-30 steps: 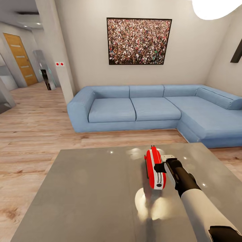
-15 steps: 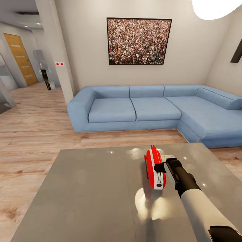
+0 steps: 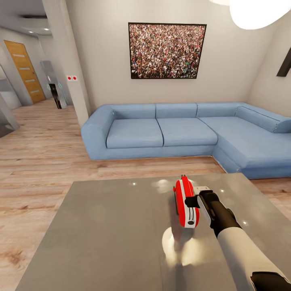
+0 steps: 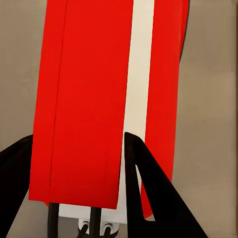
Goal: Turn on the radio receiver that's on the table in the living room.
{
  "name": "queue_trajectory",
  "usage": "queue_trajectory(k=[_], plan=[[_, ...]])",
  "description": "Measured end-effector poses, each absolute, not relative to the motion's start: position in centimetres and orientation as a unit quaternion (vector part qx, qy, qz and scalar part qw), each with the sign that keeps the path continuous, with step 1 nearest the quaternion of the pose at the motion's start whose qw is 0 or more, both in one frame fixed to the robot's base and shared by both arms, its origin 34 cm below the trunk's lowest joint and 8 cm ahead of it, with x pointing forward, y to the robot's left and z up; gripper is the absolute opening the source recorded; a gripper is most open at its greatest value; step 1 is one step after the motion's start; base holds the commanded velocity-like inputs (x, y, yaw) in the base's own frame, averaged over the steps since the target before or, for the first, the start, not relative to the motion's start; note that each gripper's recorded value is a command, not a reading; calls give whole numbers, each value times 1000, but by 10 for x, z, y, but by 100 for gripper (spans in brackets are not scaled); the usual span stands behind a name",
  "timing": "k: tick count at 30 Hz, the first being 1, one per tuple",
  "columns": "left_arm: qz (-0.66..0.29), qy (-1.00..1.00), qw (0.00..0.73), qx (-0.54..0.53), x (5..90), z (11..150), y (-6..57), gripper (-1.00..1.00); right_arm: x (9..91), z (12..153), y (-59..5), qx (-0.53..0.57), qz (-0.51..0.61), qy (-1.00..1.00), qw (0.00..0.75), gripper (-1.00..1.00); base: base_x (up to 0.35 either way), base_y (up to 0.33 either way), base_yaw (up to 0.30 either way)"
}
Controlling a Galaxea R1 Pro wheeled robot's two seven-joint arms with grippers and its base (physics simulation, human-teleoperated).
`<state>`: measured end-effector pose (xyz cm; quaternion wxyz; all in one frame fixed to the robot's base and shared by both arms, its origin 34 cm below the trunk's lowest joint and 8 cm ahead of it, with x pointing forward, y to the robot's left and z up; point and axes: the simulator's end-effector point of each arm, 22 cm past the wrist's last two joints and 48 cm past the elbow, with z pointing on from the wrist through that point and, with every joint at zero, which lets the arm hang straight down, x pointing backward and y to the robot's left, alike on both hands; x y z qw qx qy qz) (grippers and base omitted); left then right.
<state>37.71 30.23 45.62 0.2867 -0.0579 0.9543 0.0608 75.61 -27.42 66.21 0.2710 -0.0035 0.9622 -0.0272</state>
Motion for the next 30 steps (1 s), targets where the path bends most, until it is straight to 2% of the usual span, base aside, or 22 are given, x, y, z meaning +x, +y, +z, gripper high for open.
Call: queue_trajectory(k=[30], plan=[[62, 954, 286, -58, 380, 509, 304, 100, 760, 715, -273, -7, -28, 962, 271, -100, 0, 0, 0]])
